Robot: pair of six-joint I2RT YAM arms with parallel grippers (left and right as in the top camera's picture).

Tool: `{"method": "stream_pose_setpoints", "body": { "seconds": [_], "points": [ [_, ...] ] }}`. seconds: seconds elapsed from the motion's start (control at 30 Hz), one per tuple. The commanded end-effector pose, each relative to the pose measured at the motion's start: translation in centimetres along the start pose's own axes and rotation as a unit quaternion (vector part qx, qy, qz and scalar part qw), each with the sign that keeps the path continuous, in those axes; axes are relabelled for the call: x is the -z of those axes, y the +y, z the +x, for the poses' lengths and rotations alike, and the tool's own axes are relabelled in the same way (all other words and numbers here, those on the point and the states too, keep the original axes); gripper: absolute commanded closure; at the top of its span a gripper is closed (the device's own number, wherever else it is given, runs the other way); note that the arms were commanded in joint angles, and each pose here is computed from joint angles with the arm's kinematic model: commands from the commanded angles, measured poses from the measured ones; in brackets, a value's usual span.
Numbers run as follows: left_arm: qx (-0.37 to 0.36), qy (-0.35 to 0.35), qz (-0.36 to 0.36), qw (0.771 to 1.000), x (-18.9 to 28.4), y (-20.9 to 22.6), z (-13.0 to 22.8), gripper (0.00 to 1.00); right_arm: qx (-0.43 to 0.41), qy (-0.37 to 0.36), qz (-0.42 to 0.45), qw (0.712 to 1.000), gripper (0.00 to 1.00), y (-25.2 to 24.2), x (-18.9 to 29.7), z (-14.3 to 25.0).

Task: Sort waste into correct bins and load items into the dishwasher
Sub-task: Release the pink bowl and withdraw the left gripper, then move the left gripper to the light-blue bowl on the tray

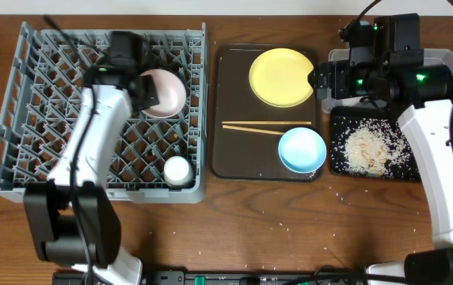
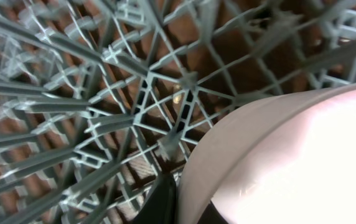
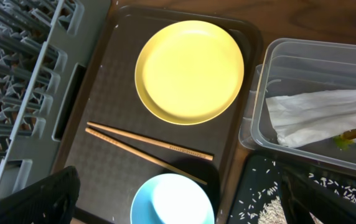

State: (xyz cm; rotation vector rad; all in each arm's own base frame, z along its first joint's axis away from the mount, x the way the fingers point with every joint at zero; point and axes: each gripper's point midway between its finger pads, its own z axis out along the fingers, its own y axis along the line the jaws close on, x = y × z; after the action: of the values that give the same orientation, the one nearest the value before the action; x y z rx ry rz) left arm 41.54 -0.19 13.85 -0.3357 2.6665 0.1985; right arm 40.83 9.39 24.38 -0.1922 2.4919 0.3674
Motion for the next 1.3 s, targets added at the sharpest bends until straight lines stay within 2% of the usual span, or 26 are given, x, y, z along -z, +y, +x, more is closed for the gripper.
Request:
{"method": "stream_pose_setpoints", "body": {
  "seconds": [0.0, 0.2, 0.47, 0.63, 0.77, 1.0, 1.27],
  "points": [
    [-0.037, -0.06, -0.104, 0.992, 2.6, 0.7, -0.9, 0.93, 0.001, -0.002, -0.003, 1.0, 0.01, 0.1, 0.1, -0.3],
    [-0.061, -0.137, -0.23, 0.962, 5.5, 0.1, -1.1, 0.93, 0.001, -0.002, -0.003, 1.0, 0.01, 0.1, 0.1, -0.3],
    [-0.078, -0.267, -0.349, 0.895, 11.1, -1.3, -1.5, 0.93, 0.001, -0.002, -0.003, 1.0, 0.01, 0.1, 0.1, -0.3],
    [-0.118, -0.296, -0.386, 0.866, 11.9, -3.0, -0.9, 0.93, 0.001, -0.002, -0.003, 1.0, 0.01, 0.1, 0.1, -0.3],
    [-0.158, -0.284, -0.417, 0.849, 10.6, -3.4, -0.5, 0.93, 0.001, -0.002, -0.003, 1.0, 0.01, 0.1, 0.1, -0.3],
    [-0.187, -0.257, -0.437, 0.841, 8.1, -3.4, 0.0, 0.93, 0.001, -0.002, -0.003, 1.0, 0.01, 0.1, 0.1, -0.3],
    [-0.167, -0.225, -0.435, 0.855, 6.4, -1.2, 1.8, 0.93, 0.001, -0.002, -0.003, 1.0, 0.01, 0.1, 0.1, -0.3]
  ]
}}
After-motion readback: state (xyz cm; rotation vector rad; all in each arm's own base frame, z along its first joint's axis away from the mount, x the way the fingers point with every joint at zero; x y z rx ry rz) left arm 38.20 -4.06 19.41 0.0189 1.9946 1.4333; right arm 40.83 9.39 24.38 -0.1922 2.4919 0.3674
